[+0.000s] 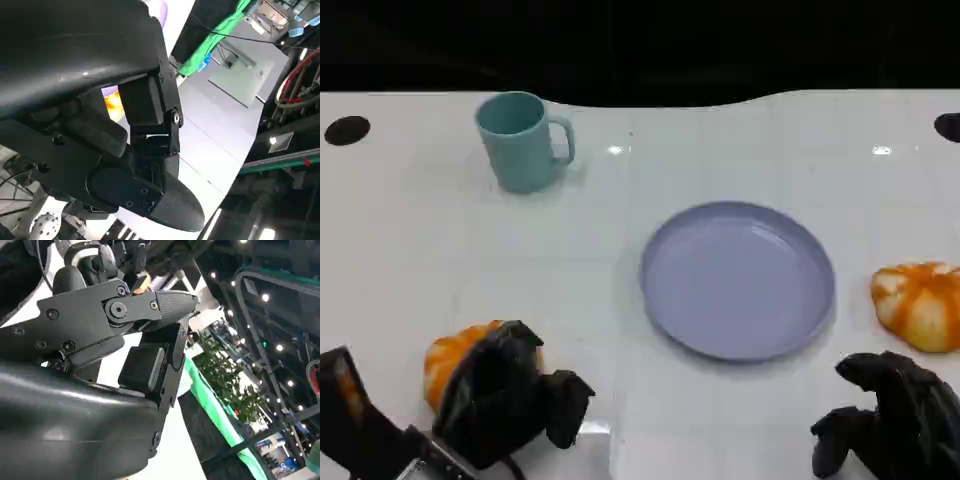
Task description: Grasp the bread from the table and place it into the plate.
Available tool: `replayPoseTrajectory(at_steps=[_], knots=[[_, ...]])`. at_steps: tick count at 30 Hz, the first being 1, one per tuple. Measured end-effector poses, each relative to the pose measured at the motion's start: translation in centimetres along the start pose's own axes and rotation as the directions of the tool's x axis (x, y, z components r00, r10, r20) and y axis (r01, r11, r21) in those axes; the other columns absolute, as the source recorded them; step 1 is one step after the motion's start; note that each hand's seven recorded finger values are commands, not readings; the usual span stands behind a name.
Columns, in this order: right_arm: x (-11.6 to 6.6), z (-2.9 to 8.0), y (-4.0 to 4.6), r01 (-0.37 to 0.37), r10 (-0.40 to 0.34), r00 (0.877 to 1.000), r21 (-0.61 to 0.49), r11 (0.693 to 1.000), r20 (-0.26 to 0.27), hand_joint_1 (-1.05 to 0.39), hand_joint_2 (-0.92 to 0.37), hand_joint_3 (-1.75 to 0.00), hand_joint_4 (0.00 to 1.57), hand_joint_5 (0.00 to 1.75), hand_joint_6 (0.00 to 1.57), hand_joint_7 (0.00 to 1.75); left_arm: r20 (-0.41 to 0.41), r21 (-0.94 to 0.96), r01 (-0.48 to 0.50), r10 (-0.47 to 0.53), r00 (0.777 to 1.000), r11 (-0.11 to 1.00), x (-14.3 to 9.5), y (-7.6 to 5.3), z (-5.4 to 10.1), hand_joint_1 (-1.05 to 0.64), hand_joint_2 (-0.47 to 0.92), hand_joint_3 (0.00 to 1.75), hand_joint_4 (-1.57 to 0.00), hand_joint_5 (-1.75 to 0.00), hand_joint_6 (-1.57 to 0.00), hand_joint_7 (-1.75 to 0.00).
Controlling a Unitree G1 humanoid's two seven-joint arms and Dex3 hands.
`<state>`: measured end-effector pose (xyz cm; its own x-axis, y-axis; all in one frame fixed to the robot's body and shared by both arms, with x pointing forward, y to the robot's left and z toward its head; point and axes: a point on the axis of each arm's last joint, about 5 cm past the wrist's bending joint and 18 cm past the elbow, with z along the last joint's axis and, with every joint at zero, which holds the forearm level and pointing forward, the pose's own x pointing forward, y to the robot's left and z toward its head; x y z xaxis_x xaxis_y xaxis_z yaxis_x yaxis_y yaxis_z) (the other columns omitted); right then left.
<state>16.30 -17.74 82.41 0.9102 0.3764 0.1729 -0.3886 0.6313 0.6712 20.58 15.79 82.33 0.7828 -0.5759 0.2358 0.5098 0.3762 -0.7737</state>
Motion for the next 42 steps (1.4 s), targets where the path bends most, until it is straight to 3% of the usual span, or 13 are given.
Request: replayPoseTrajectory(at_steps=[25,26,28,30,33,39,40,42], knots=[[0.1,-0.2,-0.24,-0.001,0.001,1.0,-0.002,1.0,-0.004,-0.6,-0.92,-0.29,1.57,0.6,1.57,0.23,0.009,0.001,0.0,0.0,1.0,1.0,-0.1,0.4,-0.5,-1.05,0.71,0.01,-1.56,-0.95,-1.57,-0.58],[0.1,-0.2,-0.24,-0.002,0.002,1.0,-0.003,1.0,-0.004,-0.59,-0.92,-0.3,1.57,0.59,1.57,0.21,0.01,0.004,0.0,0.0,1.0,1.0,-0.1,0.4,-0.5,-1.05,0.74,0.01,-1.57,-0.86,-1.57,-0.44],[0.1,-0.2,-0.24,-0.002,0.002,1.0,-0.003,1.0,-0.004,-0.59,-0.92,-0.3,1.57,0.59,1.57,0.21,0.015,0.042,0.001,-0.002,1.0,0.999,-0.1,0.3,-0.2,-1.05,0.76,0.01,-1.57,-0.79,-1.57,-0.33],[0.1,-0.2,-0.24,-0.003,0.003,1.0,-0.002,1.0,-0.003,-0.59,-0.92,-0.3,1.57,0.58,1.57,0.2,0.025,0.113,0.003,-0.006,1.0,0.994,0.0,0.1,0.3,-1.05,0.81,0.01,-1.54,-0.54,-1.52,-0.13],[0.1,-0.2,-0.23,-0.003,0.003,1.0,-0.003,1.0,-0.003,-0.59,-0.92,-0.3,1.57,0.59,1.57,0.21,0.03,0.259,-0.01,0.002,1.0,0.966,0.2,-0.2,1.3,-1.05,0.88,0.03,-1.43,-0.4,-1.37,-0.02],[0.1,-0.2,-0.2,-0.005,0.005,1.0,0.001,1.0,-0.001,-0.59,-0.92,-0.29,1.57,0.6,1.57,0.22,0.051,0.567,-0.022,-0.009,0.999,0.823,0.3,-1.0,3.1,-1.05,0.92,0.09,-1.23,-0.35,-1.05,0.0],[0.1,-0.2,-0.19,-0.005,0.005,1.0,0.002,1.0,-0.001,-0.58,-0.92,-0.28,1.57,0.6,1.57,0.22,0.049,0.611,-0.019,-0.013,0.999,0.792,0.2,-1.1,3.5,-1.05,0.92,0.14,-1.14,-0.41,-0.97,-0.01],[0.1,-0.1,-0.15,-0.004,0.004,1.0,0.0,1.0,0.0,-0.59,-0.92,-0.29,1.57,0.61,1.57,0.23,0.037,0.697,-0.017,-0.012,0.999,0.717,0.1,-1.5,4.2,-1.05,0.92,0.23,-0.76,-0.89,-0.8,-0.01]])
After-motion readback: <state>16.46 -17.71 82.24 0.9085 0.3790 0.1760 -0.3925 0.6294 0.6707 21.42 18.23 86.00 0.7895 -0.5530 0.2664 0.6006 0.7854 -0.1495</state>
